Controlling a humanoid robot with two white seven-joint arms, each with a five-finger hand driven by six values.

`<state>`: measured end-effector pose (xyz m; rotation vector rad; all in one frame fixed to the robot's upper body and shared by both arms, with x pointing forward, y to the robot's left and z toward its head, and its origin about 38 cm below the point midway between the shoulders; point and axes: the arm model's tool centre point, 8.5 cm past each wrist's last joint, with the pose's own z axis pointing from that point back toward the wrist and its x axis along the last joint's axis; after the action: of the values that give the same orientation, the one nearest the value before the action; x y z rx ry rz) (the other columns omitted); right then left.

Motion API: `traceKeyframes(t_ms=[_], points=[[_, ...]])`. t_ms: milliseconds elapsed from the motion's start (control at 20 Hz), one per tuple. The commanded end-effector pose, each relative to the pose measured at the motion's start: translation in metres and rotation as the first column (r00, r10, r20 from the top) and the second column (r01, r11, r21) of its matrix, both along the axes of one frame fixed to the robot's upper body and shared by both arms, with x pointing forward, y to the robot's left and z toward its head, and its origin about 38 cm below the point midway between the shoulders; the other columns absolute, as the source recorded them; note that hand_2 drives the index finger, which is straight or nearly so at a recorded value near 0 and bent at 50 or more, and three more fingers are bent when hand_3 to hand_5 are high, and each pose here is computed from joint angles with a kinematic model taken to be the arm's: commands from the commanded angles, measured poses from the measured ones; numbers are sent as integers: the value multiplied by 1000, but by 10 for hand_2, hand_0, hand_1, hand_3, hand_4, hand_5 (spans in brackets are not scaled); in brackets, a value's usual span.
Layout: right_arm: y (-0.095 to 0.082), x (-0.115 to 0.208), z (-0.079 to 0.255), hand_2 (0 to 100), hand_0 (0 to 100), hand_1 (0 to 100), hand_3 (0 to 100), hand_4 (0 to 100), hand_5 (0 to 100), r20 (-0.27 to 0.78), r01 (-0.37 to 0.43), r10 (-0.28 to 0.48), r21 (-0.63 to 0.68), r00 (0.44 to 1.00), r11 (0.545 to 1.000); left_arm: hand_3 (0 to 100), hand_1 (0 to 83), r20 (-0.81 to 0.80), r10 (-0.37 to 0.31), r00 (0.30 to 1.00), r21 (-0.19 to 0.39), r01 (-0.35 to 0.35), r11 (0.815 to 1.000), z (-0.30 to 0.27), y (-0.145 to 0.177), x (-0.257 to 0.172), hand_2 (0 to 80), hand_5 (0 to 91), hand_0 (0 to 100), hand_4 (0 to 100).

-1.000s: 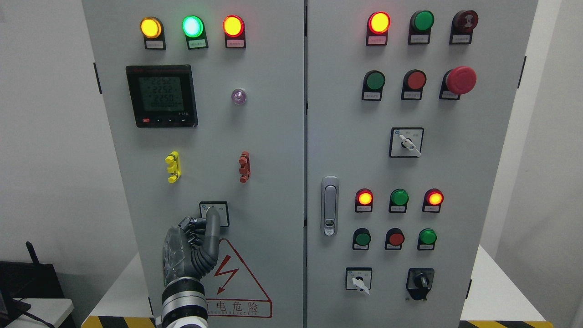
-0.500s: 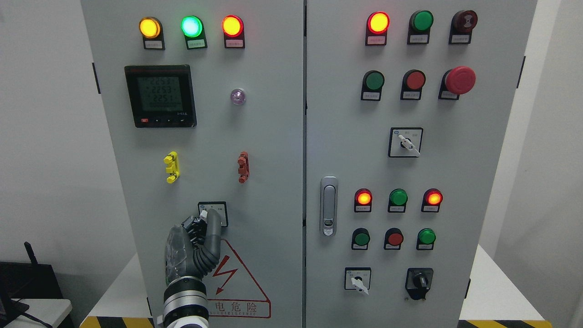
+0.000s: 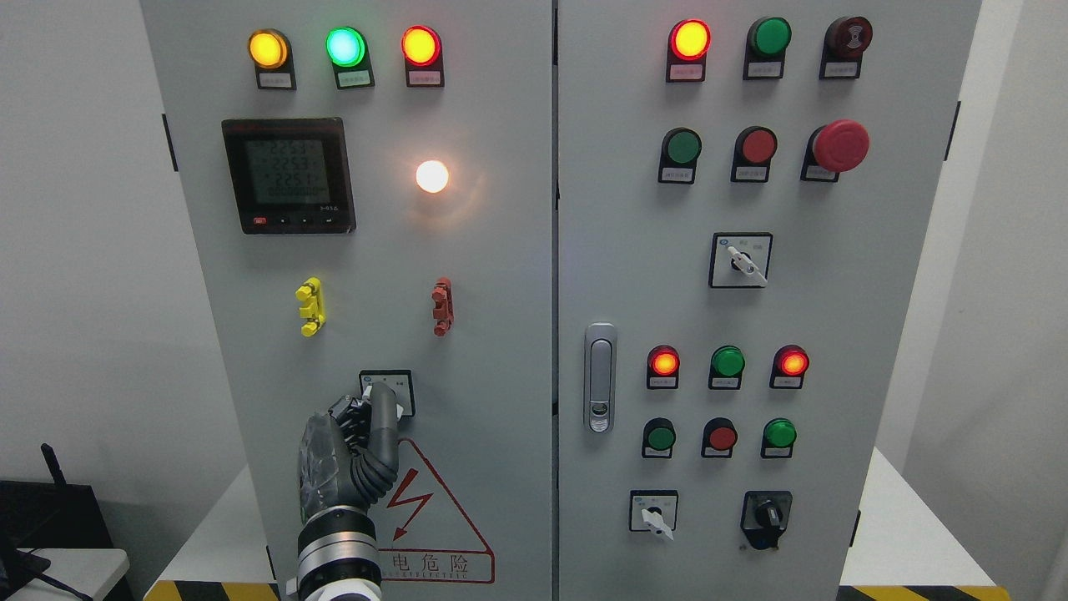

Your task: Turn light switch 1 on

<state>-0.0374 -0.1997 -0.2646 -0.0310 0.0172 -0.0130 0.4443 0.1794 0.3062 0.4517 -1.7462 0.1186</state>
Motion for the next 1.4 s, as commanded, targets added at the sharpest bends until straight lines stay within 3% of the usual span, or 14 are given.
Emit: traceKeyframes(t_ms=[0,300,850,950,1350], points=[[1,1,0,0,120,389,0,0,0,0,8,-8,2,1000,1000,781,170,0,4,1000,0,-4,1000,0,1,0,446,870,643,892],[1,1,0,0,120,389,0,0,0,2,8,-8,2,1000,1000,783,120,-1,3,1000,-1,-3,1000,0,1,0,447,869,631,893],[1,0,0,0,120,389,0,0,0,-1,8,-8,2,1000,1000,783,111,-1,2,1000,-2,-2,1000,-2,1,-2,452,869,446,894],[0,1,0,0,120,389,0,0,0,0,7,-7,0,1000,1000,784,126,-1,3,1000,-1,-3,1000,-2,2,-2,454,869,352,894],[1,0,0,0,120,389,0,0,0,-1,8,-8,2,1000,1000,786,128,-7,4,1000,-3,-4,1000,-9,3,-4,454,869,300,895]])
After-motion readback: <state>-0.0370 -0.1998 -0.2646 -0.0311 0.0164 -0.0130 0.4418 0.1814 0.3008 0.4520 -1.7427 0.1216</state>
